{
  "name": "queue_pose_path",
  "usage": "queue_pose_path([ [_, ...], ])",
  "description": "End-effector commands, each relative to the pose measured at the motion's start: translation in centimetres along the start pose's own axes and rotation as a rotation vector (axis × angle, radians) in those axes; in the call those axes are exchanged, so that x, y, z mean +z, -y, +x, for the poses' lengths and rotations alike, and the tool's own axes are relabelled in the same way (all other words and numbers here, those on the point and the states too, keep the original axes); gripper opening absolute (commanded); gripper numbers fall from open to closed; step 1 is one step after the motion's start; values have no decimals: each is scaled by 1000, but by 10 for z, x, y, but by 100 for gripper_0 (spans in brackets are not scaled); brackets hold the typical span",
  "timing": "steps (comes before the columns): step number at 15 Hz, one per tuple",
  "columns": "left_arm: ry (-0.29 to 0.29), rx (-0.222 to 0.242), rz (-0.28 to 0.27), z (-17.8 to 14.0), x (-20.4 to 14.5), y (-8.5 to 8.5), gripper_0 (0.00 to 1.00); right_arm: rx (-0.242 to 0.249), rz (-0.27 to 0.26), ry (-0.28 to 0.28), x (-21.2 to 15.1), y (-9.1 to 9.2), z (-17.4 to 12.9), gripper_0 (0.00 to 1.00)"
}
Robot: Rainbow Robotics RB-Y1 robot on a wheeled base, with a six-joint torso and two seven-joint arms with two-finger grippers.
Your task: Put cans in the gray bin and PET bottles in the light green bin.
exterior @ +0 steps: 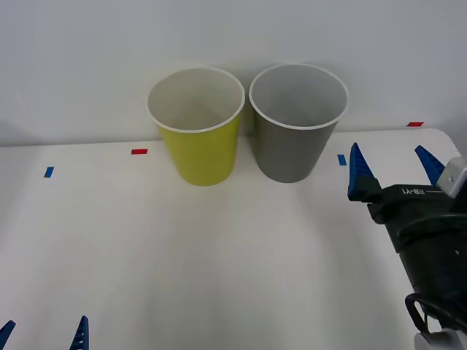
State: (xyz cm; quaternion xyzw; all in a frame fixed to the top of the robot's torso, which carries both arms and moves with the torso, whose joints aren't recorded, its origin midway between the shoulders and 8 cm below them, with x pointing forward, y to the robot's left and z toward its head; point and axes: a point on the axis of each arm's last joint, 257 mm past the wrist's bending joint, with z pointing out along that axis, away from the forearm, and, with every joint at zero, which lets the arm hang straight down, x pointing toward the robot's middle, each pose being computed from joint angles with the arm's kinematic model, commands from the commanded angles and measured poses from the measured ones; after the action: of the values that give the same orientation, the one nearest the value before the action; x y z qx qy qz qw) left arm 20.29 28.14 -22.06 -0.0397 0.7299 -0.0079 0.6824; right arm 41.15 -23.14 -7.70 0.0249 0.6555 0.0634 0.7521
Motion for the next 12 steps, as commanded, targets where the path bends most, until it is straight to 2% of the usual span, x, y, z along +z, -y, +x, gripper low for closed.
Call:
queue_pose_path([
  [1,0,0,0,0,0,0,100,4,-26,39,-7,0,14,100],
  [3,0,0,0,0,0,0,100,-6,-39,74,-16,5,32,100],
  [8,0,0,0,0,0,0,100,-45,-28,75,-66,17,50,100],
  [9,0,0,0,0,0,0,100,-87,-25,73,-79,17,54,100],
  [11,0,0,0,0,0,0,100,-105,-13,57,-98,18,61,100],
  [12,0,0,0,0,0,0,100,-137,-15,43,-106,17,66,100],
])
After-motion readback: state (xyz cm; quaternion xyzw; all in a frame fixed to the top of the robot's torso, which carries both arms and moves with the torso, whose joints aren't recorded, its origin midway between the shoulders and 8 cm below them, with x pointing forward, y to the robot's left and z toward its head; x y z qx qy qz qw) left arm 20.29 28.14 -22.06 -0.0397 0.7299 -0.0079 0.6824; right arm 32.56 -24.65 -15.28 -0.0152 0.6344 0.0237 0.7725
